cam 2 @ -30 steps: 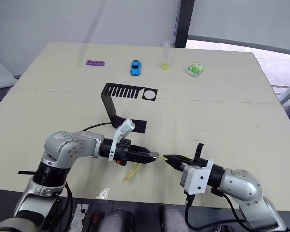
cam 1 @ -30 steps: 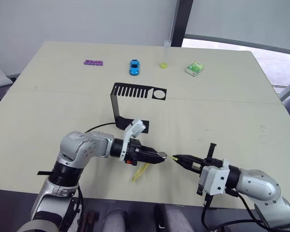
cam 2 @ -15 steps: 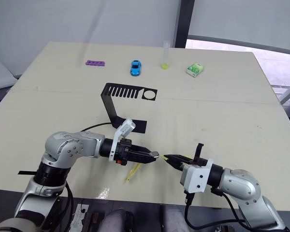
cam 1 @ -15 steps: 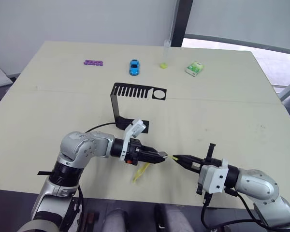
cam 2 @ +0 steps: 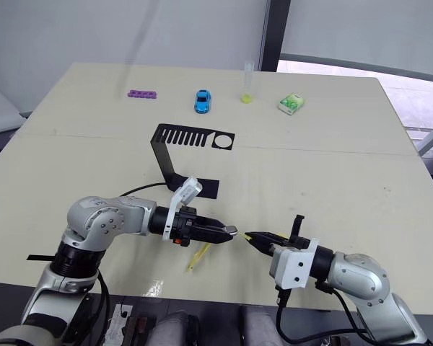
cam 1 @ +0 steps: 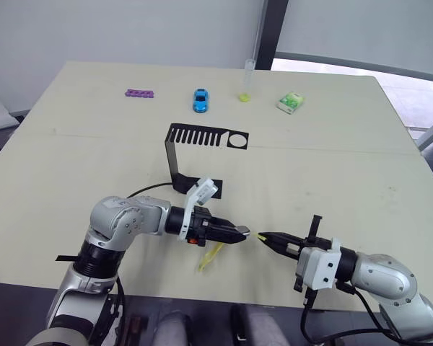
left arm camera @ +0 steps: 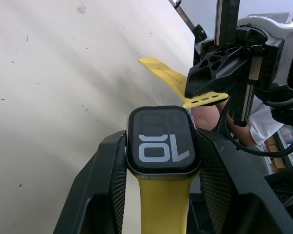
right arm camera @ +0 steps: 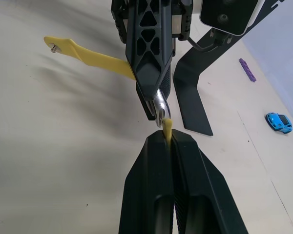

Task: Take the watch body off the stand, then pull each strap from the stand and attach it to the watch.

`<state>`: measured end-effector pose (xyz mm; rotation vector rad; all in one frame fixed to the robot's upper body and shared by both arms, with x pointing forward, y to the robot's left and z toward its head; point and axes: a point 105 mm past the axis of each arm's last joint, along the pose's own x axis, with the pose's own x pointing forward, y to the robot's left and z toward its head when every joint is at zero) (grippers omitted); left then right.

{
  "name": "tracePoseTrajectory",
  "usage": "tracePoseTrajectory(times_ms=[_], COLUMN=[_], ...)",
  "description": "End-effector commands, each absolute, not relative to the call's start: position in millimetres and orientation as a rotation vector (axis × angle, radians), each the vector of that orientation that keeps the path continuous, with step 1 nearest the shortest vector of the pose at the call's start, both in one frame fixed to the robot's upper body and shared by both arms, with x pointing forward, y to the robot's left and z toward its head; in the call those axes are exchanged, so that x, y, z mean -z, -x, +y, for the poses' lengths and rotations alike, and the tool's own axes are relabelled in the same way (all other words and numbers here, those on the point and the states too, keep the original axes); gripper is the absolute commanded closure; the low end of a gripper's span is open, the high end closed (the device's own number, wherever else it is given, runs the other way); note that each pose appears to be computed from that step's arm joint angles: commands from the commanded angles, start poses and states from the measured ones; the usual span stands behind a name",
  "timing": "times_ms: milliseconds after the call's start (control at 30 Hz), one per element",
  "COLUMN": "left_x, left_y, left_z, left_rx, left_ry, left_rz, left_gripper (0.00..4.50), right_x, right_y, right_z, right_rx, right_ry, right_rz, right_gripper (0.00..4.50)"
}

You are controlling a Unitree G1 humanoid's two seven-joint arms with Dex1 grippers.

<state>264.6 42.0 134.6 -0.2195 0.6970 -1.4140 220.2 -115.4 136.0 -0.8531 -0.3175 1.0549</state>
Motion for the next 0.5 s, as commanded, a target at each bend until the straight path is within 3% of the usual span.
tracePoseTrajectory(times_ms=[33,500], left_x=[-143.4,-141.3], left_y=[-260.1,-261.7], left_z=[38.2,39.1], left_rx=[1.453,1.44], left_ry=[0.219,0.213], left_rz=[0.652,0.659], left_gripper=[2.9,2.9], right_x=[-142.8,-142.9], right_y=[-215.8,-219.0], right_z=[-110.2,-112.5], right_rx=[-1.071,-1.058], right_ry=[0.84,0.845], right_rz=[-0.363,-0.357], right_gripper=[4.5,4.5])
